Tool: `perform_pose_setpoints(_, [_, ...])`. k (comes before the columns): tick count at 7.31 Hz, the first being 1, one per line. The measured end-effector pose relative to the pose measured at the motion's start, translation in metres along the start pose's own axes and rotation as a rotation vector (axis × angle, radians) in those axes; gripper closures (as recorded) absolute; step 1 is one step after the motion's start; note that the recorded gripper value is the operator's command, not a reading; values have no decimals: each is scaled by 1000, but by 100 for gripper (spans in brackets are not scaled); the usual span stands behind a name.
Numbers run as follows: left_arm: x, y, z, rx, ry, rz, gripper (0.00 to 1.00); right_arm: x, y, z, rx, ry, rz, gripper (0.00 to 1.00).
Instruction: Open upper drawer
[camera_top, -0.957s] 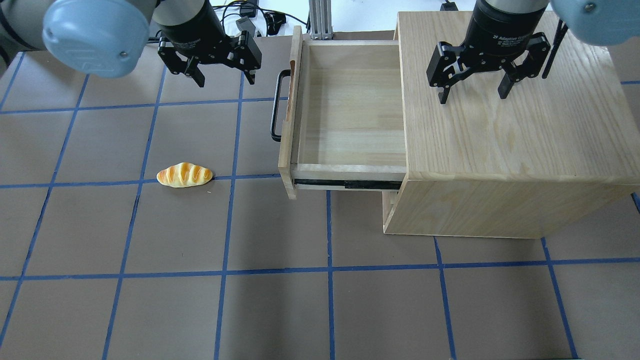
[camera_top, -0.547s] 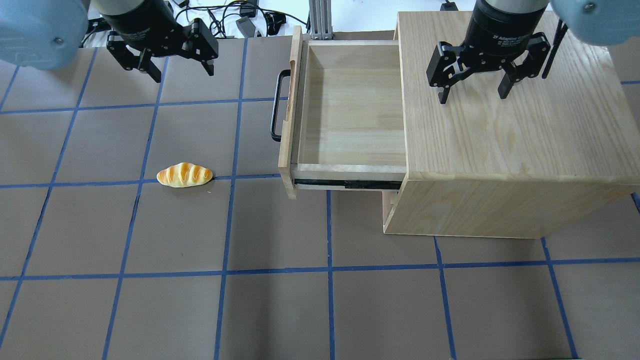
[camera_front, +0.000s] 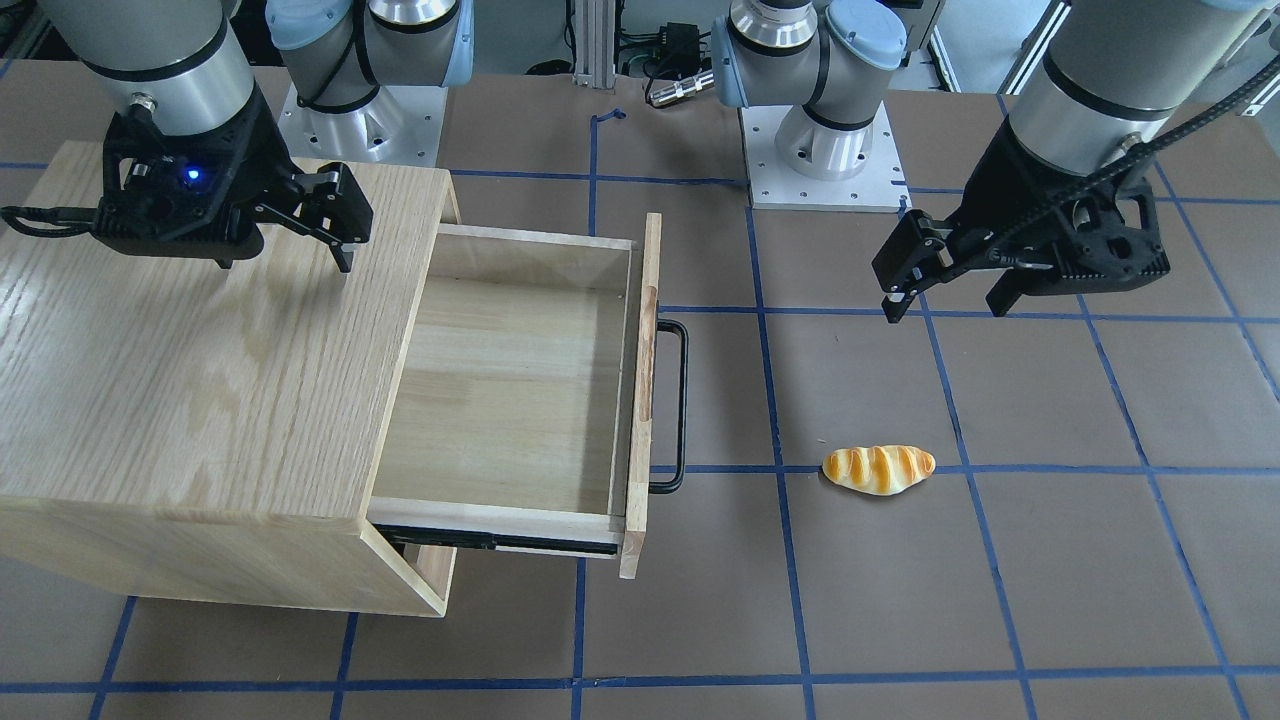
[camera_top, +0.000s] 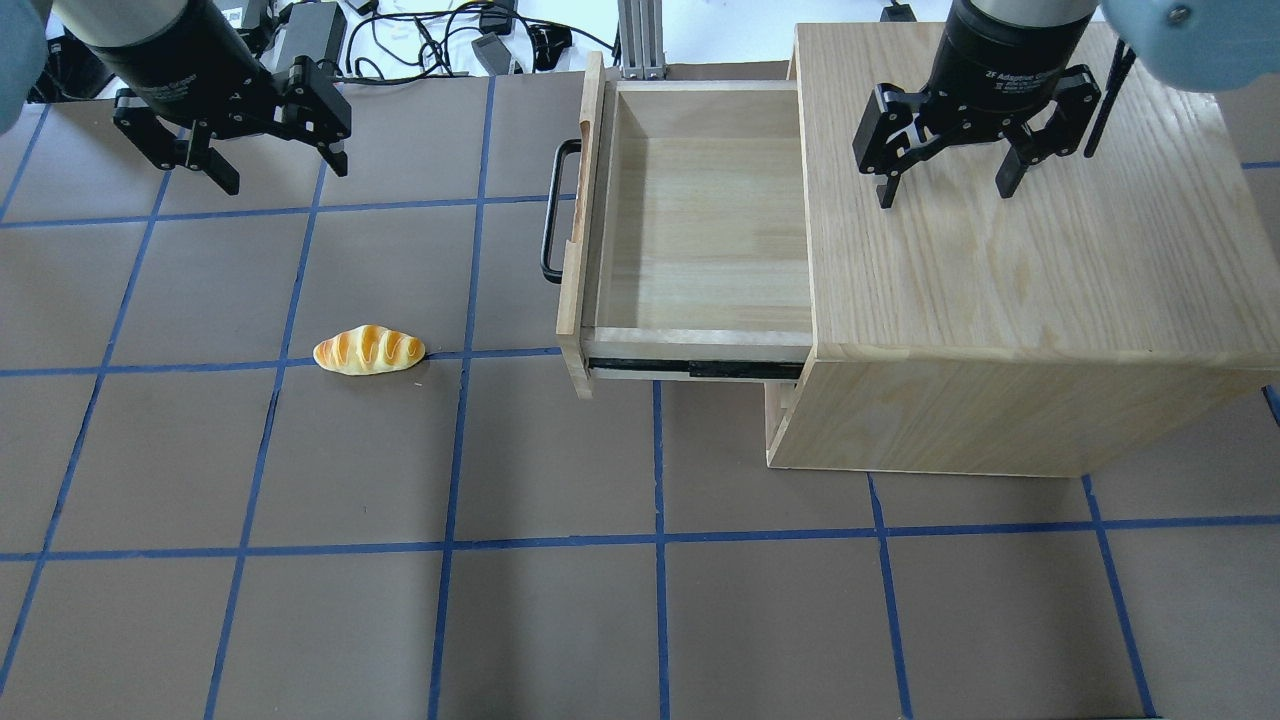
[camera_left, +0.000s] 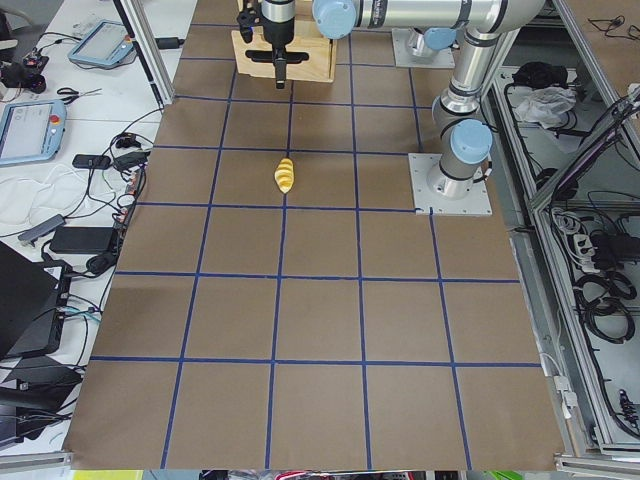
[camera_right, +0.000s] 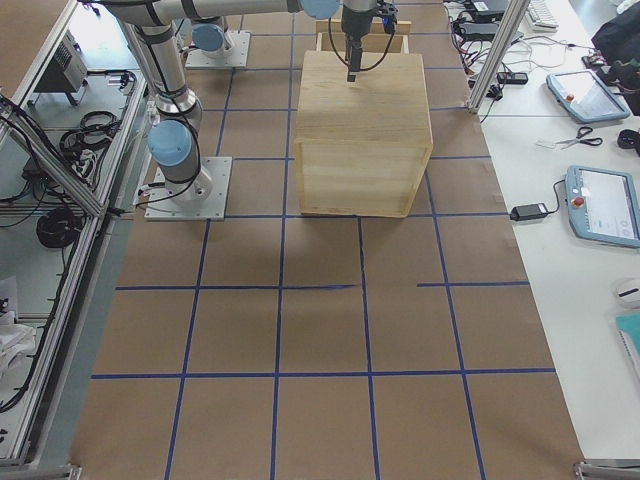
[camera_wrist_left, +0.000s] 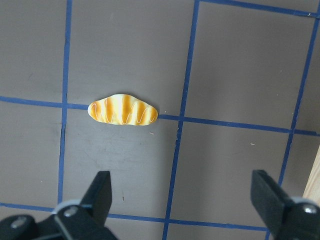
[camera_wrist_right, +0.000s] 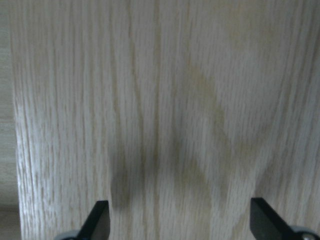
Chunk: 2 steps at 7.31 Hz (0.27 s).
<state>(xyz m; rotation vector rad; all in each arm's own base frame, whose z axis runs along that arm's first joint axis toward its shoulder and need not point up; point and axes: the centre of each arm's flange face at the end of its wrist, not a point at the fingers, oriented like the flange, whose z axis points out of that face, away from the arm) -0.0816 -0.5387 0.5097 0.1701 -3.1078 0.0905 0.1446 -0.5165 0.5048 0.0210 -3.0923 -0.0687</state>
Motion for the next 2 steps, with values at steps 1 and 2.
perform_pose_setpoints(1, [0, 5, -1, -7, 0, 9, 0, 0, 0, 0, 0, 0, 1, 0])
perform_pose_setpoints(2, [0, 9, -1, -11, 0, 13, 0, 0, 0, 0, 0, 0, 1, 0])
